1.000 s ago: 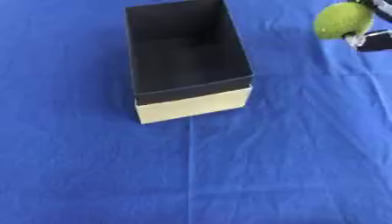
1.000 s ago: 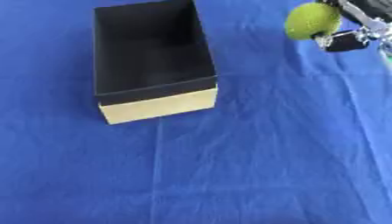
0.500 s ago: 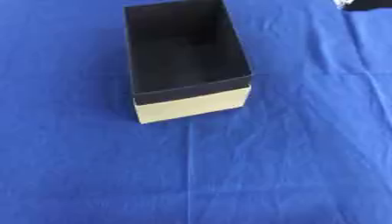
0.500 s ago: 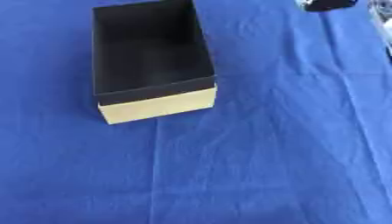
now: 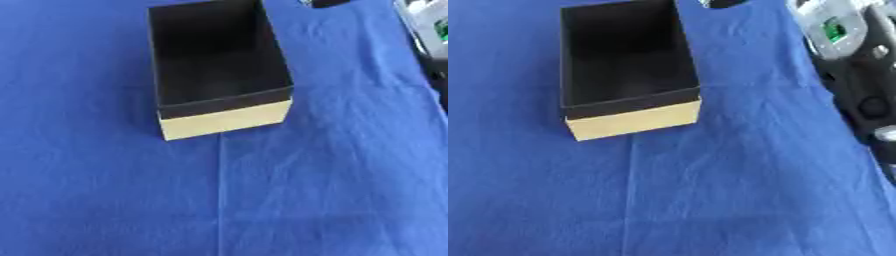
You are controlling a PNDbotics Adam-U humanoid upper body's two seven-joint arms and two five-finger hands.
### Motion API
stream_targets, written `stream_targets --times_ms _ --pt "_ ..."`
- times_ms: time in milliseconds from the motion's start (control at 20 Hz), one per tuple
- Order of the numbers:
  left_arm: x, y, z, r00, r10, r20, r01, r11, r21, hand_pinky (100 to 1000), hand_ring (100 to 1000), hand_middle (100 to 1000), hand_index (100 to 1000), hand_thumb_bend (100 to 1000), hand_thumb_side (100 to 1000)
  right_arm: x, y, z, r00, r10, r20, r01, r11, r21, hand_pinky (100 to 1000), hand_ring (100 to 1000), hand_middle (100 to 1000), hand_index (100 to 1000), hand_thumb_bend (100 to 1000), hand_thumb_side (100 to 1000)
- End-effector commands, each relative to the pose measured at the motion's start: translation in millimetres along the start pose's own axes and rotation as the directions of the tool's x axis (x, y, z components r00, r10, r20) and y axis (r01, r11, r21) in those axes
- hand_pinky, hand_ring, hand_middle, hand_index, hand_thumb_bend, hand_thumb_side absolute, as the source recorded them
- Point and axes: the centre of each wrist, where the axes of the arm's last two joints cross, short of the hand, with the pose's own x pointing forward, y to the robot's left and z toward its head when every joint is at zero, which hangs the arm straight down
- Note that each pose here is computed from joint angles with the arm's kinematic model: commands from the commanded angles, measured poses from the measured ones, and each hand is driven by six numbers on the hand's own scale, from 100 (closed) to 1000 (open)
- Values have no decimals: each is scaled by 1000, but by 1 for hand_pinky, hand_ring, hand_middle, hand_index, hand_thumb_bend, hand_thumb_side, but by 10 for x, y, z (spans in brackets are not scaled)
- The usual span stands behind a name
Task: Pick up objects on the table and place them in the box.
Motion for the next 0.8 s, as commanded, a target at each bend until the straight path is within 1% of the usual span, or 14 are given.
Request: stream_targets --times_ms 50,250,500,800 --pt "61 -9 -40 999 21 24 -21 1000 -4 490 665 622 665 905 756 38 -31 -113 999 1 33 -2 1000 11 663 573 580 735 100 100" --pt "69 -21 -44 999 28 26 -28 1000 -5 492 665 622 665 902 757 75 74 -216 997 -23 72 19 998 58 679 581 581 736 100 100" --pt "78 -34 -46 999 35 29 -35 999 -7 493 665 621 666 900 758 74 217 -284 995 -41 93 29 991 129 701 590 582 736 100 100" --pt "80 -39 -43 999 38 28 -38 999 -9 493 665 621 666 899 757 38 370 -364 997 -36 67 21 978 207 712 604 592 745 100 100"
